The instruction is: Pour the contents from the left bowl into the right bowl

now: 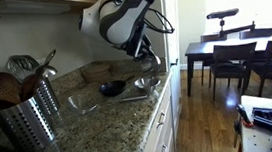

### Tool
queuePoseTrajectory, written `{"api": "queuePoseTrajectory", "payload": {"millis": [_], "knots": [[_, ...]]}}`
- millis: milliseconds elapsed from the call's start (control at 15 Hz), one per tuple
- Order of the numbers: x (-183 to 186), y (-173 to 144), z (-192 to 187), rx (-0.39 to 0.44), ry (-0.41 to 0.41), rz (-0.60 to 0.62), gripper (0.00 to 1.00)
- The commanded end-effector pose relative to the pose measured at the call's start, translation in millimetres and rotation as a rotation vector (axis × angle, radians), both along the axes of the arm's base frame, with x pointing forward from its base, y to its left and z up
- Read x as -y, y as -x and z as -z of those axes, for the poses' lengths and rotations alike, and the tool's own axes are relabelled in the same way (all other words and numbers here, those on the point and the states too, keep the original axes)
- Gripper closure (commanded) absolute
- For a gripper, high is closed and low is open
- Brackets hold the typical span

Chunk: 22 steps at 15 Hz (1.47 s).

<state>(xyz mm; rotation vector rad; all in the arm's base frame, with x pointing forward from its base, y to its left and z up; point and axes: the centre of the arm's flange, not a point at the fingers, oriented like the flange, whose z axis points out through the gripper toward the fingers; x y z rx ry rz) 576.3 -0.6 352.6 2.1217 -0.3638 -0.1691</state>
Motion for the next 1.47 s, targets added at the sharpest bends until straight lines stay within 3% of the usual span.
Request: {"api": "queuePoseTrajectory", "payload": {"millis": [0, 1400], "knots": [[-8.6, -7.9, -2.0, -0.038, 0.066, -0.009, 0.92], [-26.0, -26.2, 12.0, -0.096, 0.249, -0.052, 0.92]]}}
